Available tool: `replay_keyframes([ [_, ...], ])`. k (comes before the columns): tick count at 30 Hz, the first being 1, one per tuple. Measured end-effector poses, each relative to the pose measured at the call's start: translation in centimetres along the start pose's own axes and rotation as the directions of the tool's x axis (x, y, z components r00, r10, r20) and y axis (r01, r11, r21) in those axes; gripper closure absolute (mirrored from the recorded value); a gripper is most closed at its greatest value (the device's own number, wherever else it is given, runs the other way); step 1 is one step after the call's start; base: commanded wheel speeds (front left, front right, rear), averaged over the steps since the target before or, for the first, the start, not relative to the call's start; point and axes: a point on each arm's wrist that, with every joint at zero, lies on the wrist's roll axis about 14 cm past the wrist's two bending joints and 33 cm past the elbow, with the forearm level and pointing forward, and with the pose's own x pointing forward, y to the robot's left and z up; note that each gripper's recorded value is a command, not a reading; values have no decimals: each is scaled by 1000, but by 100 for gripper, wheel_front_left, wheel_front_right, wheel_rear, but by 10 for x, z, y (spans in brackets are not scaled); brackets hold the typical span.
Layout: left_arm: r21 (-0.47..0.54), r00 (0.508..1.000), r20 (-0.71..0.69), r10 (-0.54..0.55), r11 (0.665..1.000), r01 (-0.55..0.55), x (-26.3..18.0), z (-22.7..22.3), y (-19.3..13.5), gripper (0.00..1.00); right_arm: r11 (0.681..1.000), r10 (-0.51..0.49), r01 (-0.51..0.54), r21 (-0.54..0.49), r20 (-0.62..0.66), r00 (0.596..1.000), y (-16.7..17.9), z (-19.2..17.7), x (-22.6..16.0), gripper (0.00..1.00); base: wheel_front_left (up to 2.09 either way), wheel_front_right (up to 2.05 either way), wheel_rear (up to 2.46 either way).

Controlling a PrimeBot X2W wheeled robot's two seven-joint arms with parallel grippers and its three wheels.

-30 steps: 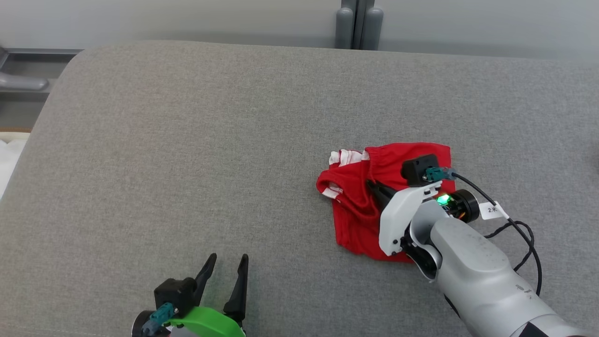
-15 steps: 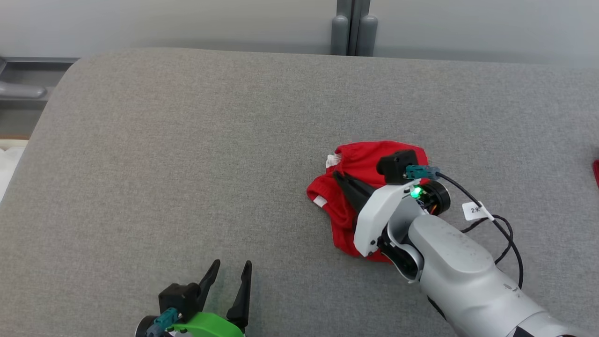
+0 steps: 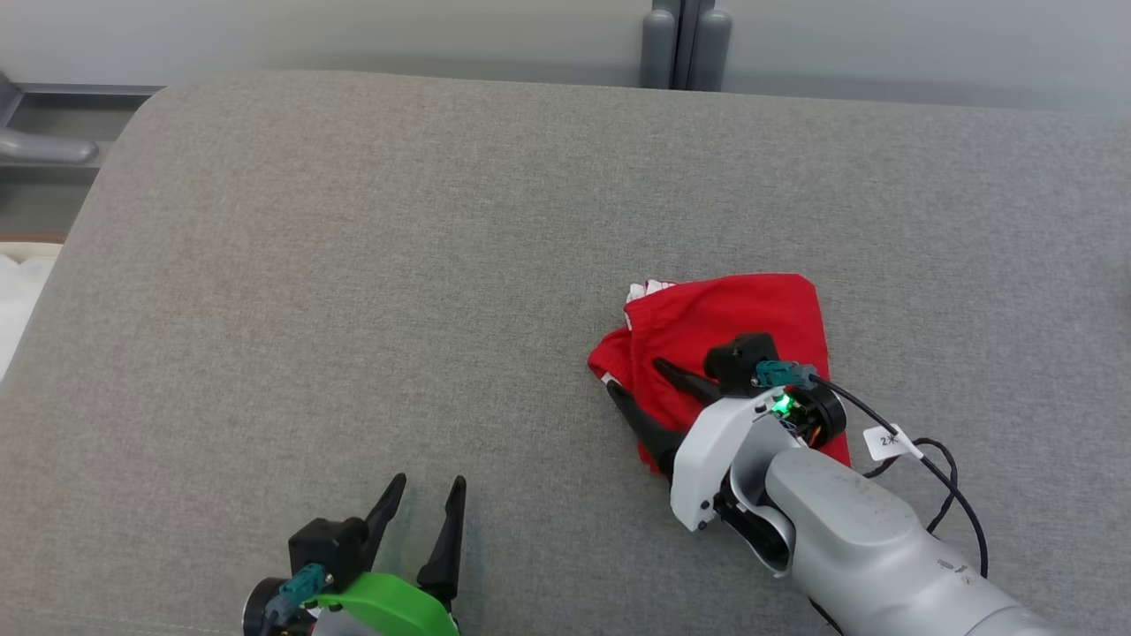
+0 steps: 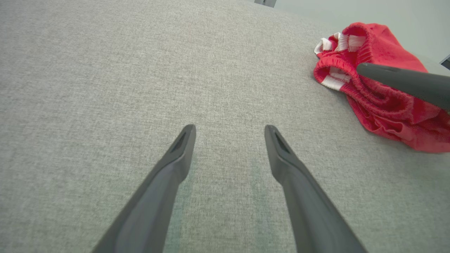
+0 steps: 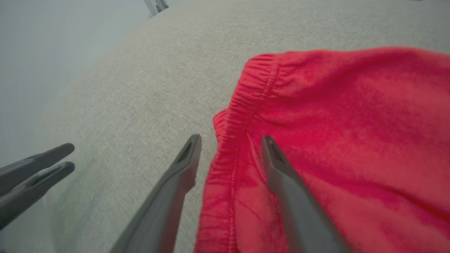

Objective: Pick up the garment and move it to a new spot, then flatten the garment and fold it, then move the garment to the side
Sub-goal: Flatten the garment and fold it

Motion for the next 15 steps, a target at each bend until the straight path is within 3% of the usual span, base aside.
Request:
replay_keyframes([
  [9,21,997,70,17,1000,-18,4,23,8,0,996,-86,88,-7,125,988,-22,32,-19,0,0,0,0],
  [15,53,990,141,22,998,-30,8,46,10,0,963,-245,269,-32,320,915,-70,88,-57,0,0,0,0],
])
